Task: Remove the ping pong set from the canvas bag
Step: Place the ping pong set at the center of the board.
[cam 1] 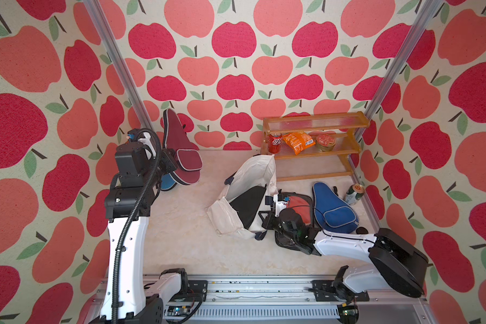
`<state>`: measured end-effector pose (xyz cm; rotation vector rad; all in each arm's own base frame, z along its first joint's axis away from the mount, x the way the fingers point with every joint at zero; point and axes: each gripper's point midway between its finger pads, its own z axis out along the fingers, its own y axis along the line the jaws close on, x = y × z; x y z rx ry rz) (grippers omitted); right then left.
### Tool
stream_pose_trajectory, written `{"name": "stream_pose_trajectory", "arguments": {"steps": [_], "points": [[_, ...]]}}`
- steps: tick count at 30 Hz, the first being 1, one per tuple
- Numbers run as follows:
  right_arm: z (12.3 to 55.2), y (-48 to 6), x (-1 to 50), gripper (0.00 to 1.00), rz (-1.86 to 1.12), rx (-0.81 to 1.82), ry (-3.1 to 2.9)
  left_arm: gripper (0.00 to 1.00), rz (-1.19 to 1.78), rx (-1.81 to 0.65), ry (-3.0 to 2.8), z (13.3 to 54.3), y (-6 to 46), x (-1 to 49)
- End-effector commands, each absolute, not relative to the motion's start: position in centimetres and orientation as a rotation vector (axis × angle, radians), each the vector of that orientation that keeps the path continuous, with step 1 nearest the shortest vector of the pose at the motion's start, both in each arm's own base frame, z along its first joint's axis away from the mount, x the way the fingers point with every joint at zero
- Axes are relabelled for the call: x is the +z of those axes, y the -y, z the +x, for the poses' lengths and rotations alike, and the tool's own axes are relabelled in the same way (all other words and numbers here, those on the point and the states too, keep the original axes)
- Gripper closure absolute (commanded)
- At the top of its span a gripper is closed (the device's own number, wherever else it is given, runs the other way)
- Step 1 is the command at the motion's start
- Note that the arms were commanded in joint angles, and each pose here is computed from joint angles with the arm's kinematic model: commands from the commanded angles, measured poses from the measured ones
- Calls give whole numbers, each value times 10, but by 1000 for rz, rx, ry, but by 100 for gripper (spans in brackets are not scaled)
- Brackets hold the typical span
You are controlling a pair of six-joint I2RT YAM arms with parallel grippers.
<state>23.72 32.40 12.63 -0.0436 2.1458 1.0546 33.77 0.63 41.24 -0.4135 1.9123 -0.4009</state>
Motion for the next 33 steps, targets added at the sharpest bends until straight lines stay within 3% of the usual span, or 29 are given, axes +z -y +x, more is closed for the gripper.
{"name": "stream_pose_trajectory", "arguments": {"steps": [1, 19, 33], "points": [[226, -326, 125, 100, -125, 1050, -2172, 100, -362, -616, -1754, 362, -1, 445], [221, -331, 137, 100, -199, 1025, -2208, 100, -115, -1021, -2118, 489, 14, 321], [232, -342, 153, 100, -263, 938, -2238, 100, -180, -1058, -2331, 534, 10, 215]]}}
